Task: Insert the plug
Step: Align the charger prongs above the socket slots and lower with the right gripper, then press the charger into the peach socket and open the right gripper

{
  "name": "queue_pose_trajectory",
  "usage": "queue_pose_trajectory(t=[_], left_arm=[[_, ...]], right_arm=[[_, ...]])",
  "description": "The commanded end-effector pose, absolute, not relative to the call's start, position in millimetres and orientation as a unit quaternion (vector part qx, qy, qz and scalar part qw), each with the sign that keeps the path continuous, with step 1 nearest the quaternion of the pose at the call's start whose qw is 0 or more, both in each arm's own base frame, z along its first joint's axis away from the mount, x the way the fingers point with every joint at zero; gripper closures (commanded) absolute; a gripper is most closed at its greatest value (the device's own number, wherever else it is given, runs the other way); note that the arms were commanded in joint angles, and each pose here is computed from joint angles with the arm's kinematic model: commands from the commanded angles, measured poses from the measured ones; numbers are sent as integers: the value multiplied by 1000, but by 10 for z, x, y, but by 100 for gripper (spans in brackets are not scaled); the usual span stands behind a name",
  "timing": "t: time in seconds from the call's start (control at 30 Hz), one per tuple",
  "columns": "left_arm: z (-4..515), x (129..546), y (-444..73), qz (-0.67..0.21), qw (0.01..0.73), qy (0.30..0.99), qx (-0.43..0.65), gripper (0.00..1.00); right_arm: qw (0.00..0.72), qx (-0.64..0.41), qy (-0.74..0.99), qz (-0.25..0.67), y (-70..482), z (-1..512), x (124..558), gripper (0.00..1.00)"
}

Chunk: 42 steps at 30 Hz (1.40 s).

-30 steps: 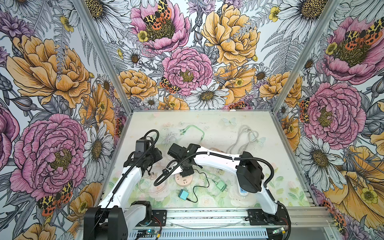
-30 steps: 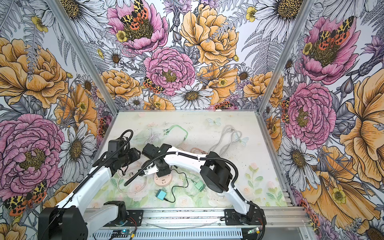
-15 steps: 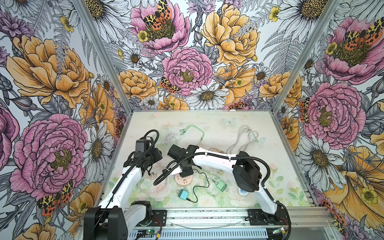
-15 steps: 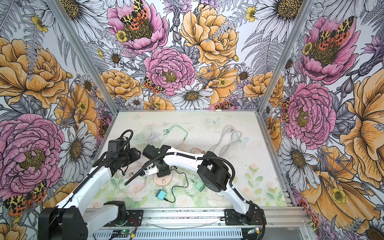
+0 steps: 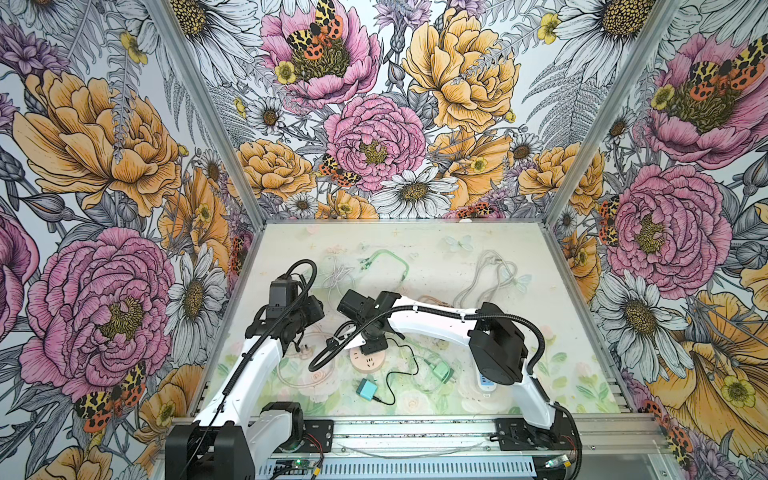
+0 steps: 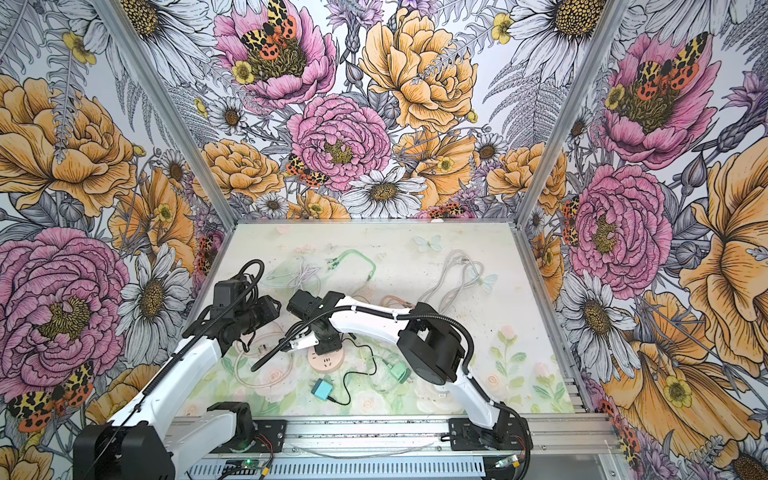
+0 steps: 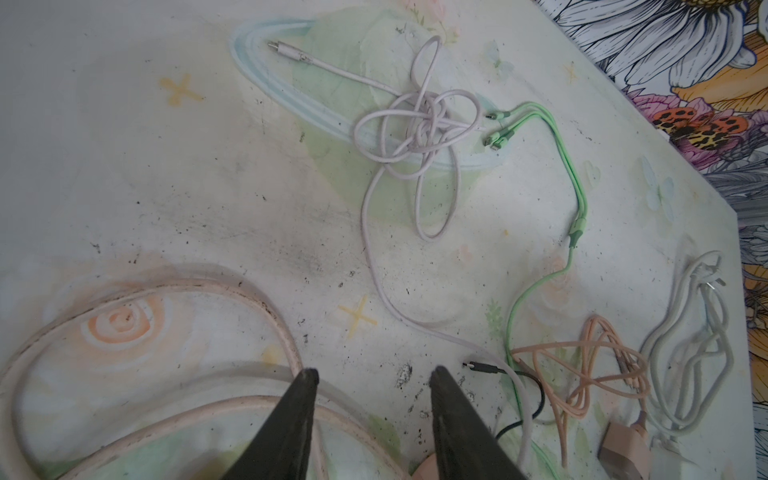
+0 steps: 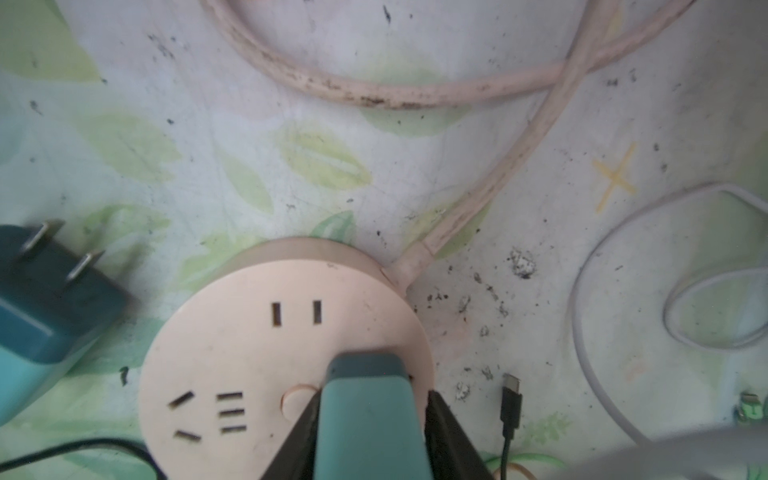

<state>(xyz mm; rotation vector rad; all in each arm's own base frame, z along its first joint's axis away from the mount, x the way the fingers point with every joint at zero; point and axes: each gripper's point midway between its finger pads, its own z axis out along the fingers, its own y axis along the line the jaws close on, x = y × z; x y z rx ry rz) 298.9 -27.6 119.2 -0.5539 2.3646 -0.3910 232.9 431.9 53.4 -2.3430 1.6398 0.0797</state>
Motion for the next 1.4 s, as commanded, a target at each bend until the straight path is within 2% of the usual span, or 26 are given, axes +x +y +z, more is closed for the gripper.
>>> queue_pose_trajectory(t=[0.0, 0.23, 0.27, 0.3, 0.43, 0.47, 0.5, 0.93, 1.2, 1.37], left_arm=[[1192, 2965, -314, -157, 335, 907, -203, 52], [1205, 2942, -335, -164, 337, 905, -201, 53], [1213, 2938, -333, -165, 338, 904, -202, 53], [1218, 2929, -335, -166, 339, 904, -202, 53], [1246, 2922, -343, -170, 343, 901, -202, 53], [1243, 2920, -346, -170, 342, 902, -203, 52], [1246, 2921, -348, -171, 342, 901, -202, 53], [1266, 2921, -404, -180, 341, 901, -197, 52], [1289, 2926, -481, -176, 338, 905, -188, 53], [1247, 2942, -565, -170, 329, 911, -181, 53]], right_arm=[[84, -806, 586, -10, 3958, 325, 2318, 59], [91, -802, 591, -4, 3937, 395, 2289, 54], [91, -800, 593, -4, 3934, 396, 2287, 52], [91, -798, 595, -4, 3929, 401, 2288, 44], [93, -796, 599, -3, 3910, 426, 2275, 39], [93, -795, 600, -3, 3904, 437, 2270, 31], [96, -794, 600, -3, 3903, 459, 2265, 29], [130, -770, 624, 0, 3714, 721, 2194, 26], [136, -729, 671, -7, 3268, 818, 2189, 27], [183, -689, 701, -7, 3003, 1073, 2219, 27]])
